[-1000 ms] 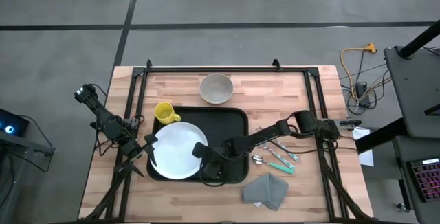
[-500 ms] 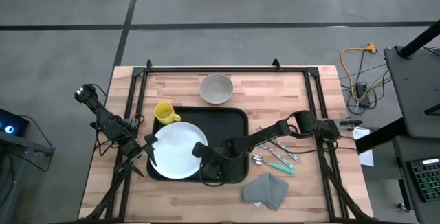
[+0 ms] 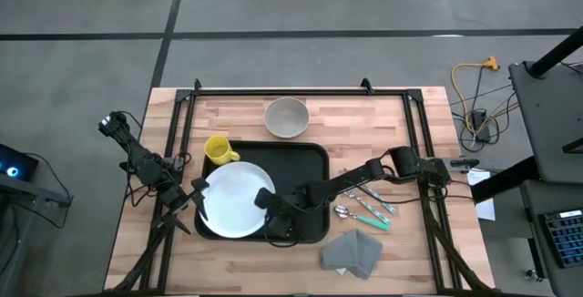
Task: Set up tray
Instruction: Put the white plate on the black serving tray below the yellow cup, then put the gray bowl on top of the white plate
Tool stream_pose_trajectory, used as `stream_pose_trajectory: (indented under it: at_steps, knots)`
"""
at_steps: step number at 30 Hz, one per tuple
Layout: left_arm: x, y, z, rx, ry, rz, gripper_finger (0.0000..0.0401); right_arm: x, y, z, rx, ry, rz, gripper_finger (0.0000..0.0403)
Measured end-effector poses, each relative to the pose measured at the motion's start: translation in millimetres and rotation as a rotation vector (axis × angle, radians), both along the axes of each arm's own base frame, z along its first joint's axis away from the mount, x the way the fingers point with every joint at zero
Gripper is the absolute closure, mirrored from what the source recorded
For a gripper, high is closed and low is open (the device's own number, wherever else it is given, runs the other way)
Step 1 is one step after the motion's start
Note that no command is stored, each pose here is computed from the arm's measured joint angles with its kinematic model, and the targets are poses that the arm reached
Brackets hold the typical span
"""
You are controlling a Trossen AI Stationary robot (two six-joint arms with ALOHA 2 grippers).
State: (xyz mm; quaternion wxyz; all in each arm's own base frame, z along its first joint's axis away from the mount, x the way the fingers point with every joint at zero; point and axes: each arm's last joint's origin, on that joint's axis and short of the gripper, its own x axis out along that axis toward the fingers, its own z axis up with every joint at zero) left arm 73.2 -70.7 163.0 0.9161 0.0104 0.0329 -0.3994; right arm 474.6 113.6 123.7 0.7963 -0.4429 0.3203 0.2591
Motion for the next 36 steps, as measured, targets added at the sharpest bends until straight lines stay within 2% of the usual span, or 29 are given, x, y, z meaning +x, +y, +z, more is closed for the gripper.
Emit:
stream_pose_trajectory:
  at_steps: [8, 17, 28, 36]
  knots:
    - [0.0, 0.0, 0.1, 0.000, 0.000, 0.000, 0.0146, 0.3, -0.8, 0.2, -0.025, -0.008, -0.033, 0.0308]
    - [0.0, 0.0, 0.0, 0.000, 0.000, 0.000, 0.0146, -1.1, -1.4, 8.3, 0.004, -0.011, -0.088, 0.0257]
    - [0.0, 0.0, 0.0, 0.000, 0.000, 0.000, 0.0146, -3.0, -1.9, 8.4, 0.024, 0.015, -0.117, 0.0224]
    - [0.0, 0.0, 0.0, 0.000, 0.000, 0.000, 0.0146, -10.4, -3.7, 19.0, 0.029, 0.067, -0.143, 0.0220]
